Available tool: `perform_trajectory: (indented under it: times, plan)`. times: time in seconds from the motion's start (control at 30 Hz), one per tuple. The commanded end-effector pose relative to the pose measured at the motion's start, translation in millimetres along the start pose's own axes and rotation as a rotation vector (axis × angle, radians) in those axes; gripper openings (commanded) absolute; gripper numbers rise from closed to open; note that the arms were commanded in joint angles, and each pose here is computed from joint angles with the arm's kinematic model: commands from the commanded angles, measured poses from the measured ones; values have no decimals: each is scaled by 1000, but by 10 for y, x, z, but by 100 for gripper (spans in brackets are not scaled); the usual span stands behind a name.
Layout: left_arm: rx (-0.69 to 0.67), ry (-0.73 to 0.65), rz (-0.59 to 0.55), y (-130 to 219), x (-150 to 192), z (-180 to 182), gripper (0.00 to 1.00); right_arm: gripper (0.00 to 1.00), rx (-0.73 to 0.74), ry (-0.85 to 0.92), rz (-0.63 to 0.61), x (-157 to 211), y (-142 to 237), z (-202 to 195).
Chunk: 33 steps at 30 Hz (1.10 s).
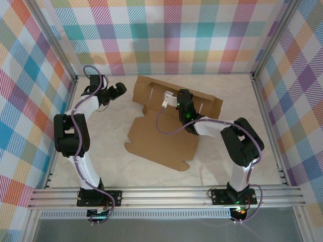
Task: Fold the paper box
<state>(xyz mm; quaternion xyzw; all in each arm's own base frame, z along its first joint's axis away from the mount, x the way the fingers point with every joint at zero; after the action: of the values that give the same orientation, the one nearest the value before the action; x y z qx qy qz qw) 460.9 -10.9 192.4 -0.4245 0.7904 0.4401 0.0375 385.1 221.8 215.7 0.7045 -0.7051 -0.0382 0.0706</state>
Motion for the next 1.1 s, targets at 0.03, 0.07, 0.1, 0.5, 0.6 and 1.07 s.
perform_trajectory:
  times: [0.03,0.07,0.1,0.5,0.6,1.07]
  plan:
    - [46,64,-36,69,85,85,100,0,107,1,15,-51,-55,-280]
    - [52,76,-51,130,165,100,100,0,100,-1,10,-70,-67,-274]
    - [58,78,-54,201,264,95,99,0,93,-3,9,-84,-87,-267]
    - [126,2,191,475,1799,-302,57,0,64,-52,-12,-182,-197,-303]
    - [144,11,240,355,1997,-419,49,0,59,-79,-18,-175,-178,-316]
    - [-139,142,421,-399,2277,-374,16,0,-31,-111,-49,-173,106,-160]
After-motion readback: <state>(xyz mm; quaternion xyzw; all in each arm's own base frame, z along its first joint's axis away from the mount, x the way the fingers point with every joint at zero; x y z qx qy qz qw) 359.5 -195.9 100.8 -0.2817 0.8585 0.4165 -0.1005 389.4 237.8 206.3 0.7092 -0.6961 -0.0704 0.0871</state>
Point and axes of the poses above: each hand's point on the last joint's axis, 136 mm out from that joint toward the fingers, its own y axis back along the fingers, its own z axis along the line the jaws close on, x = y × z, the point moved 9 cm from there along y, back along the fingers, and after that the axes turned 10 degrees about y, right-handed, at the moved point
